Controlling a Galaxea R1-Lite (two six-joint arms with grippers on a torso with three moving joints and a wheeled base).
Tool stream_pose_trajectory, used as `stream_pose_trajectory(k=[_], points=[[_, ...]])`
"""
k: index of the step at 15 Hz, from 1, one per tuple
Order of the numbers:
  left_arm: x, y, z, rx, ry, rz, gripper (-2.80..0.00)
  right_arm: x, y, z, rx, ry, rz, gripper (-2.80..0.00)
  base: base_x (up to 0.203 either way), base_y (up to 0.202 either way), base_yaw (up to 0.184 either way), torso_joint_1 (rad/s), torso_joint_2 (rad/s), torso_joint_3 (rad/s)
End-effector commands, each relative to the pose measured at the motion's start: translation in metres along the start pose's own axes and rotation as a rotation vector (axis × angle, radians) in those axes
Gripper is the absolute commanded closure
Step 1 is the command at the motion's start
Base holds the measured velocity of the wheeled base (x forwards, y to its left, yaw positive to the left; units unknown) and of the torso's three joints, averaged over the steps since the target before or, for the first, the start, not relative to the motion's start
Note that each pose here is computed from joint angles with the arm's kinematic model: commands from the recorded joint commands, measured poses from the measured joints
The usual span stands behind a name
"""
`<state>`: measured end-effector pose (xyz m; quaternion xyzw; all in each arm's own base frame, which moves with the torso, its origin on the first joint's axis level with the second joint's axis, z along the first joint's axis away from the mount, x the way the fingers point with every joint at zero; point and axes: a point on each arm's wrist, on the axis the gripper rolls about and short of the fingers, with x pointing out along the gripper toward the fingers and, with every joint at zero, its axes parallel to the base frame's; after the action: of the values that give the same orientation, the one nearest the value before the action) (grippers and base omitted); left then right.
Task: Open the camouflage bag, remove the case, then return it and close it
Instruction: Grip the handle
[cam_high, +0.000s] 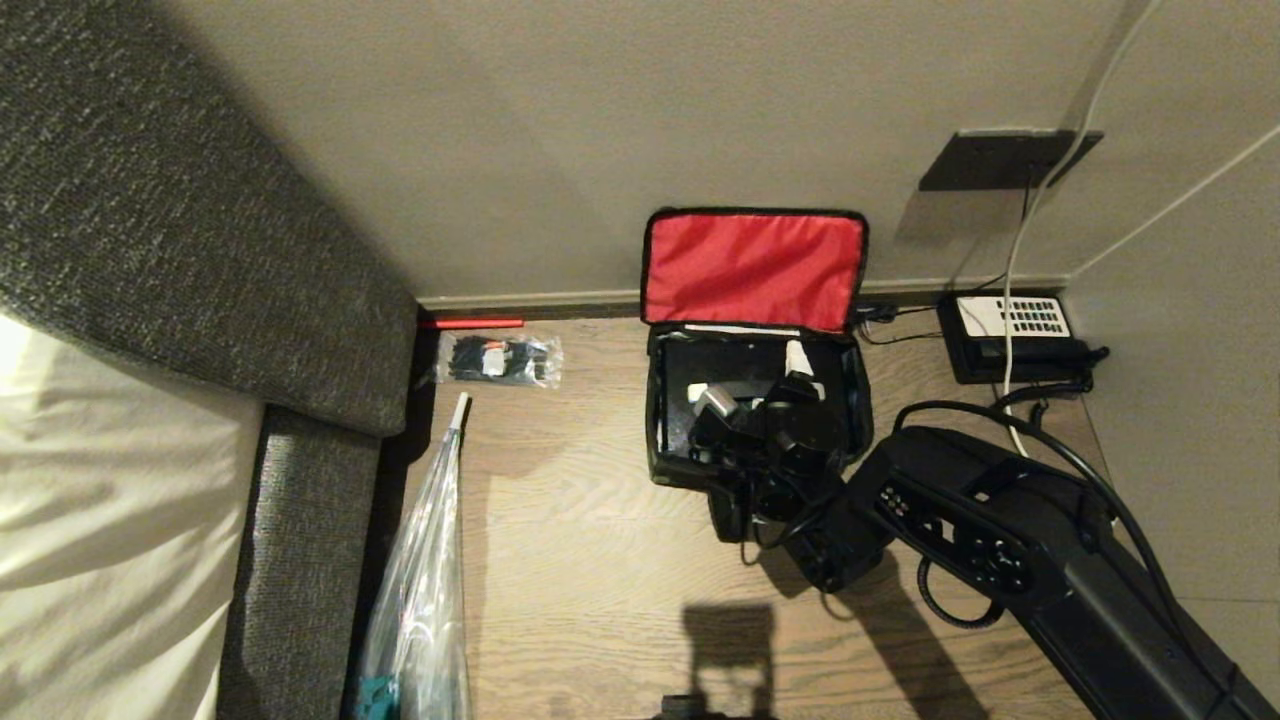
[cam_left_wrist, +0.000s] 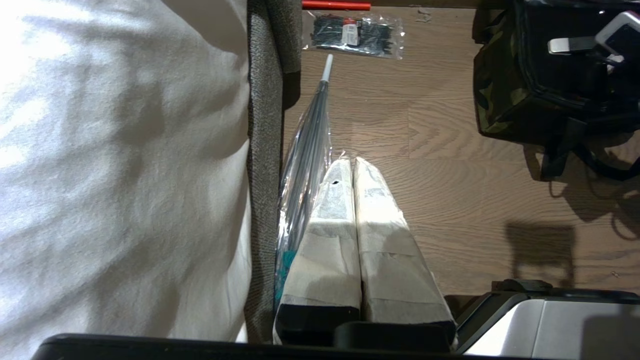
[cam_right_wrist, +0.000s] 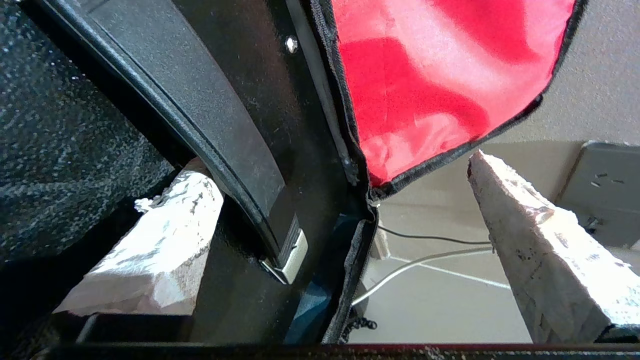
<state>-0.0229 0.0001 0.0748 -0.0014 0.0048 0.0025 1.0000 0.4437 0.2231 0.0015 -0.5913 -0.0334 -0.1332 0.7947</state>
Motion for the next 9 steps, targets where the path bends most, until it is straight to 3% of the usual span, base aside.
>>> stream_pose_trajectory(k=[1, 9], points=[[0.000, 0.000, 0.000, 0.000, -0.002, 0.001, 0.00, -0.002, -0.001, 0.000, -0.008, 0.003, 0.000, -2.80, 0.000, 0.000, 0.000, 0.000, 0.00, 0.000], [0.000, 0.000, 0.000, 0.000, -0.002, 0.001, 0.00, -0.013, -0.007, 0.017, 0.044, 0.058, -0.014, -2.80, 0.000, 0.000, 0.000, 0.000, 0.00, 0.000]])
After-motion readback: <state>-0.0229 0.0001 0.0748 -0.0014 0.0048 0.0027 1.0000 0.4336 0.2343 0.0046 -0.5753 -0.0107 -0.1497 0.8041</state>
